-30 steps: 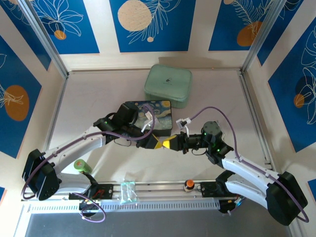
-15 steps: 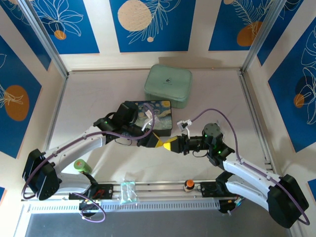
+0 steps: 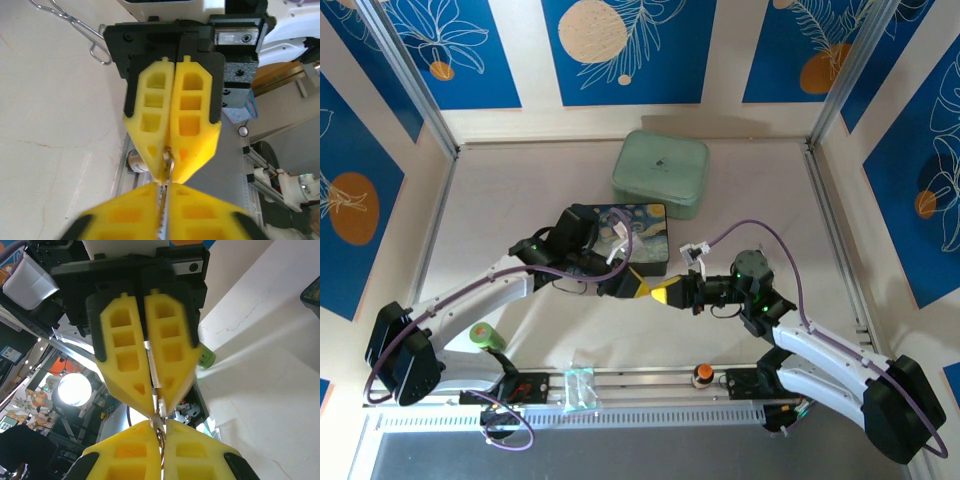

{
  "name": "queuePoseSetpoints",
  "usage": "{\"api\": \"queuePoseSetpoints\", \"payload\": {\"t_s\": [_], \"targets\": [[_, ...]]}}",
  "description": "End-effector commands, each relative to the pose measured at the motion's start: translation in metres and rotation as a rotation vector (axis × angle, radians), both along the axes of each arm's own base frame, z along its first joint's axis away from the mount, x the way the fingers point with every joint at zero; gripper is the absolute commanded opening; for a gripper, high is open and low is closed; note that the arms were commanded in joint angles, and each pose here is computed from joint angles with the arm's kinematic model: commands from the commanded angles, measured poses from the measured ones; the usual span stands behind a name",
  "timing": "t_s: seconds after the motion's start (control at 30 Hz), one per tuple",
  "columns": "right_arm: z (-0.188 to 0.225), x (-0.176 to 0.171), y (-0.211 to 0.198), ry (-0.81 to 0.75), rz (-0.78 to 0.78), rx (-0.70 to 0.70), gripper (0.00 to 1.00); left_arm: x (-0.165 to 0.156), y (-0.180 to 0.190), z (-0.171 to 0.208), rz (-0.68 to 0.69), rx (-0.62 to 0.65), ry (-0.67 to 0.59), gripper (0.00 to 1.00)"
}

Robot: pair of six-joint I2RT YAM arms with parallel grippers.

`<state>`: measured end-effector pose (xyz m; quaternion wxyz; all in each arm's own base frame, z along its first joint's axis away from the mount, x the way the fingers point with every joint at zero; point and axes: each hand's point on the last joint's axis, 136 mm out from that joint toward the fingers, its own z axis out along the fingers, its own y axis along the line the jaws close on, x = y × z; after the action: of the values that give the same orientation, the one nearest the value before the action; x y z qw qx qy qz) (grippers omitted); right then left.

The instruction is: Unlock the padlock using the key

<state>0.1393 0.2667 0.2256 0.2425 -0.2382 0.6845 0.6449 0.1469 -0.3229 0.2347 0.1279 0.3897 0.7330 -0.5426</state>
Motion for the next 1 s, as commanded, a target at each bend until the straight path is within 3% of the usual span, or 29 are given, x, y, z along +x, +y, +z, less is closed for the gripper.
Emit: {"api": "queuePoseSetpoints", "payload": {"t_s": [0.0, 0.03, 0.1, 0.2, 0.4, 0.6, 0.73, 0.97], "targets": [[-0.009, 0.011, -0.004, 0.001, -0.074, -0.03, 0.0, 0.012, 0.003, 0.012, 0.06, -0.034, -0.024, 0.49], [-0.012, 0.014, -0.005, 0.008, -0.092, -0.038, 0.0, 0.02, 0.004, 0.018, 0.101, -0.058, -0.031, 0.65], [-0.016, 0.018, -0.007, 0.023, -0.123, -0.048, 0.0, 0.036, 0.01, 0.03, 0.199, -0.115, -0.053, 0.85], [-0.019, 0.024, -0.01, 0.033, -0.168, -0.051, 0.0, 0.053, 0.019, 0.046, 0.334, -0.187, -0.091, 0.96], [-0.025, 0.032, -0.015, 0.046, -0.233, -0.06, 0.0, 0.079, 0.038, 0.032, 0.578, -0.156, -0.072, 0.95], [-0.042, 0.044, -0.022, 0.088, -0.334, -0.094, 0.0, 0.099, 0.074, -0.043, 0.891, -0.002, 0.051, 0.92], [-0.06, 0.056, -0.03, 0.111, -0.454, -0.154, 0.0, 0.095, 0.083, -0.093, 0.942, 0.152, 0.08, 0.91], [-0.066, 0.056, -0.032, 0.102, -0.488, -0.185, 0.0, 0.098, 0.08, -0.132, 0.934, 0.23, -0.005, 0.89]]}}
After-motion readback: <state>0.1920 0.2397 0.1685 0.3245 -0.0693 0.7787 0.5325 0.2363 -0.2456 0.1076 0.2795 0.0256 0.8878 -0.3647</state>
